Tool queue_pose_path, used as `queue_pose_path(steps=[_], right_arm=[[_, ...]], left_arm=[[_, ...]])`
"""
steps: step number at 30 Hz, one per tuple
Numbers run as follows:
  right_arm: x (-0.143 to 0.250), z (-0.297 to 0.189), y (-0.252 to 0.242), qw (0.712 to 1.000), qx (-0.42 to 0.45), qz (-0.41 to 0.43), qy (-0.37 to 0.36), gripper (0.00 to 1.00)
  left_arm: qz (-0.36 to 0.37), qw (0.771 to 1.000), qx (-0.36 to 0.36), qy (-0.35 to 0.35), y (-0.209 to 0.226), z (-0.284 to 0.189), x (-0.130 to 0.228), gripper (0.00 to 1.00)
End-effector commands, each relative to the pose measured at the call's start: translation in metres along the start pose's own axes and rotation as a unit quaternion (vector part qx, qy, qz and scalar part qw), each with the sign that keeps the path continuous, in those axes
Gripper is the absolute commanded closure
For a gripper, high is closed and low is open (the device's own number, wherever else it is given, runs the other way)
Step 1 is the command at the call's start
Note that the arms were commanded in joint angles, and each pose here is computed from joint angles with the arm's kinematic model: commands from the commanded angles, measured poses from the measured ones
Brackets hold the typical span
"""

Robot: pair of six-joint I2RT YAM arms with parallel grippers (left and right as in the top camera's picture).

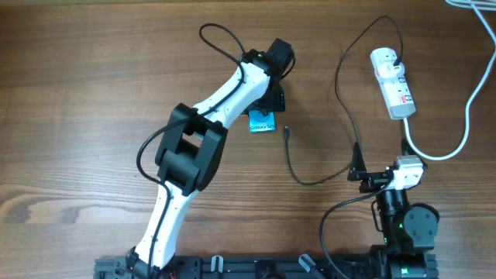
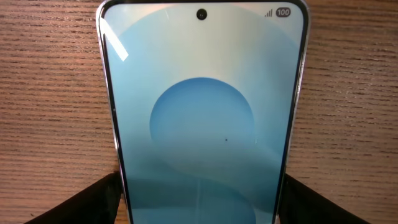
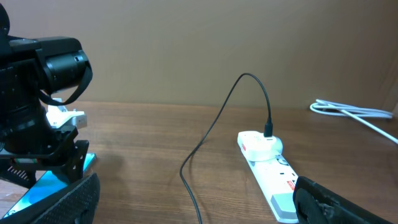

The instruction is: Plug charger to phone and switch on socket

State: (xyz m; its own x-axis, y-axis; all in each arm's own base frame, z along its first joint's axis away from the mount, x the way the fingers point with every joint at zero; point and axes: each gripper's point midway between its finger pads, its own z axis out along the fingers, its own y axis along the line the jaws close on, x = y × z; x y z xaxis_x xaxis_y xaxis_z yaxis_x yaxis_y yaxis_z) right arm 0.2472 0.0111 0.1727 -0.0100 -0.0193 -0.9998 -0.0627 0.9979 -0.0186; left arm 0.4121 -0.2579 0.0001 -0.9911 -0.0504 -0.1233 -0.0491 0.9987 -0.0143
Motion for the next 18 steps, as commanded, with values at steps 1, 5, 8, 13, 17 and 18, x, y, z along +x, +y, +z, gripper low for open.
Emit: queue_pose_path(steps=[1,5,8,13,17,18], right_arm=[[-0.0004,-0.0002,-0.0028,1.0,0.007,0.01,-0.002,0.0],[-0.0004,-0.0002,-0.0028,1.0,0.007,0.01,-0.002,0.0],[-0.0004,-0.0002,-0.0028,1.0,0.007,0.01,-0.002,0.0],[-0.0004,-0.0002,-0.0028,1.0,0.007,0.01,-0.002,0.0],[-0.0004,-0.0002,-0.0028,1.0,0.007,0.01,-0.002,0.0],[-0.0004,-0.0002,-0.0028,1.0,0.007,0.01,-0.002,0.0]], left_arm=[[0.003,1.0,-0.009,0.029,0.0013,0.0195,0.0149,0.24],[0.003,1.0,-0.008,0.029,0.0013,0.0196,0.0148,0.23],[0.003,1.0,-0.008,0.029,0.0013,0.0195,0.0149,0.23],[0.003,0.999,0.0,0.033,-0.0019,0.0175,0.0156,0.23],[0.003,0.999,0.006,0.033,-0.004,0.0151,0.0154,0.25],[0.002,0.999,0.006,0.033,-0.0037,0.0151,0.0152,0.25]])
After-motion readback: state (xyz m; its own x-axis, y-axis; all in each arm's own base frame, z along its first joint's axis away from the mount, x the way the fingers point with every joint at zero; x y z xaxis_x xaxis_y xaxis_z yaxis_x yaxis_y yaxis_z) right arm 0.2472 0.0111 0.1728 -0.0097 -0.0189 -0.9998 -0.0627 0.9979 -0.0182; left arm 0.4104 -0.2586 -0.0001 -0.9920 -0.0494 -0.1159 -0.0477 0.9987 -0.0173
